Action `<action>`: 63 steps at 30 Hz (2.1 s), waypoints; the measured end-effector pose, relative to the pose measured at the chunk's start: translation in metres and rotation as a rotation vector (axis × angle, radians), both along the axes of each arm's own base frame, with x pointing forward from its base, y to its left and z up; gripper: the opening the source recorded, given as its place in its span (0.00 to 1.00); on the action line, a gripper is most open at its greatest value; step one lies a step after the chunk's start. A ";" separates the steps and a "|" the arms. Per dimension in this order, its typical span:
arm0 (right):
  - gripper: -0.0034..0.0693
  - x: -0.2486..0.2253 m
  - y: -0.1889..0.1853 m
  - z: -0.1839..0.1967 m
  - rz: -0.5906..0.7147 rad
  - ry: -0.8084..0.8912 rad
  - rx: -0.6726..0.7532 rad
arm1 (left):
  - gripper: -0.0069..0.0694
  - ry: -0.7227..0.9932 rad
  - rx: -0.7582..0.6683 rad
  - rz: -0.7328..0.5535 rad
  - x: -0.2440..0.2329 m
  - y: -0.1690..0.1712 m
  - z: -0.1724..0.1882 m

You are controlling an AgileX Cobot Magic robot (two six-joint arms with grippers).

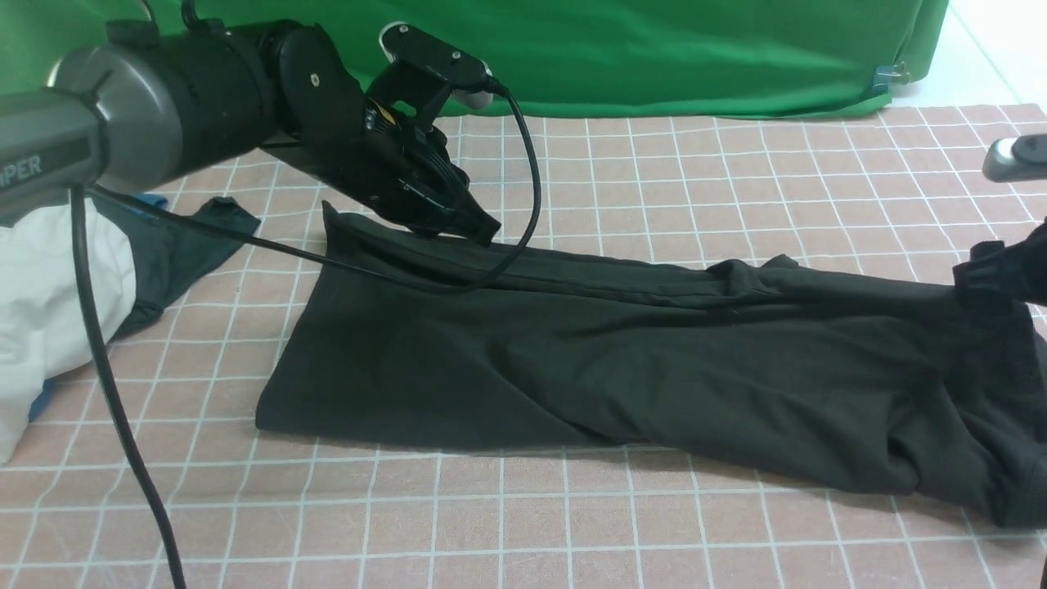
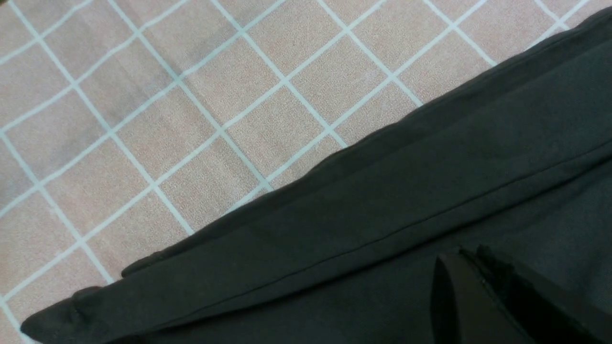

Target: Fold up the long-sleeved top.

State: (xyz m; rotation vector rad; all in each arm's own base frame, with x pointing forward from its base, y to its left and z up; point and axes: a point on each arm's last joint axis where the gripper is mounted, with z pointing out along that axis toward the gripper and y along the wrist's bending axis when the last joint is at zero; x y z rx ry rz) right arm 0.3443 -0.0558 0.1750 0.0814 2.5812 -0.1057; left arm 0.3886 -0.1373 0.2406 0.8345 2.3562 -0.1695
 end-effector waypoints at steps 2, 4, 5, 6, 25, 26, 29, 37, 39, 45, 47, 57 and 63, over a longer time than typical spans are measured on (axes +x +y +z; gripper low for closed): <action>0.82 0.004 -0.001 -0.007 0.000 -0.009 -0.001 | 0.11 0.002 -0.001 0.001 0.000 0.000 0.000; 0.78 0.007 -0.001 -0.013 0.000 -0.015 -0.001 | 0.11 0.013 -0.001 -0.002 -0.001 0.000 -0.001; 0.76 0.007 -0.001 -0.015 0.000 -0.017 -0.001 | 0.11 0.018 -0.002 -0.002 -0.001 0.000 -0.001; 0.74 0.008 -0.001 -0.015 0.000 -0.018 -0.001 | 0.11 0.030 -0.001 -0.004 -0.002 0.000 -0.001; 0.72 0.008 0.036 0.049 0.491 0.260 -0.179 | 0.11 0.214 -0.047 -0.034 -0.018 -0.008 -0.006; 0.72 0.013 0.034 0.046 0.503 0.269 -0.186 | 0.11 0.226 -0.044 -0.045 -0.021 -0.010 -0.006; 0.72 0.027 0.025 0.041 0.507 0.276 -0.199 | 0.11 0.238 -0.034 -0.076 -0.026 -0.017 -0.005; 0.72 0.046 -0.005 0.010 0.435 0.376 -0.128 | 0.11 0.251 0.019 -0.169 -0.042 -0.038 -0.001; 0.72 0.047 -0.009 0.003 0.419 0.390 -0.098 | 0.11 0.239 0.037 -0.195 -0.043 -0.038 -0.001; 0.71 0.048 -0.008 -0.004 0.397 0.386 -0.025 | 0.11 0.186 0.077 -0.249 -0.040 -0.038 0.000; 0.69 0.048 -0.006 -0.003 0.399 0.382 -0.001 | 0.11 0.171 0.090 -0.267 -0.039 -0.037 0.000; 0.53 0.044 -0.001 -0.004 0.397 0.411 0.068 | 0.11 0.099 0.106 -0.262 -0.032 -0.034 0.002; 0.27 0.044 -0.003 -0.004 0.398 0.415 0.048 | 0.11 0.068 0.144 -0.273 -0.030 -0.032 0.002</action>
